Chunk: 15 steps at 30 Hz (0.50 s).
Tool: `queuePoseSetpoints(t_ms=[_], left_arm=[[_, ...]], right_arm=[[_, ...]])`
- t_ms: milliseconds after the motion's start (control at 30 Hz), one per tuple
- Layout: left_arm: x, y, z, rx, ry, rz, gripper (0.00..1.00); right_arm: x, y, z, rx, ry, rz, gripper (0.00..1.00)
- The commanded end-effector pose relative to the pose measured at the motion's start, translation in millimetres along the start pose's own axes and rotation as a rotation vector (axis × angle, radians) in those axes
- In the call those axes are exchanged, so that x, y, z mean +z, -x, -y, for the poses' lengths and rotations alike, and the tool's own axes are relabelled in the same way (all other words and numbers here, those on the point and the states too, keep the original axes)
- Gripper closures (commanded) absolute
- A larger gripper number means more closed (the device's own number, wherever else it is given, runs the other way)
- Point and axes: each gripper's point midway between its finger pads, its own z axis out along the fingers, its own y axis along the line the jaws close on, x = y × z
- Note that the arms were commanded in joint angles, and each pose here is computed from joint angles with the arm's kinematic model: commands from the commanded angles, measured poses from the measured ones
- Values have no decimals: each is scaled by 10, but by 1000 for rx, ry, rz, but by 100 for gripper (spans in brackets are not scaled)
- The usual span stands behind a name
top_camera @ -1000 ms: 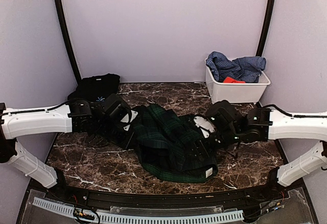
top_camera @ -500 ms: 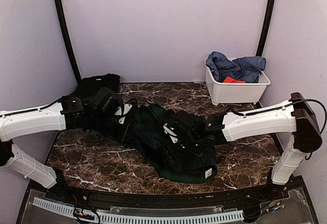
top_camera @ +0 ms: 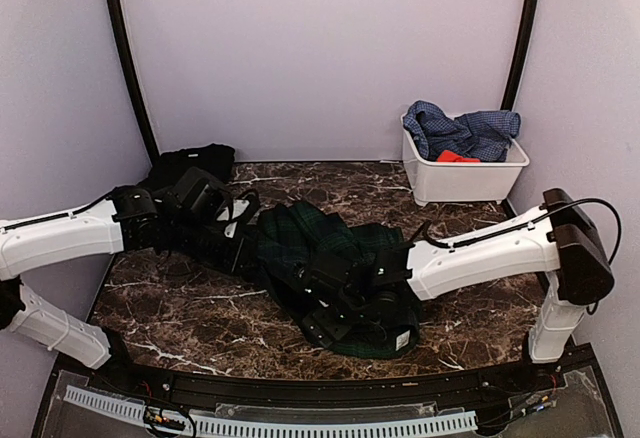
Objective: Fold and stack the mixed laundry pile
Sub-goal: Pick up the crumpled skirt from the center of the board.
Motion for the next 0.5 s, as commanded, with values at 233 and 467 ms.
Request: queuePoseSetpoints(t_ms=[233, 467], left_arm=[[-155, -5, -103, -11, -1, 33, 100], [-161, 61, -190, -23, 22, 65, 100]], right_arm=[[-286, 21, 764, 92, -369, 52, 78], [-940, 824, 943, 175, -237, 347, 100]])
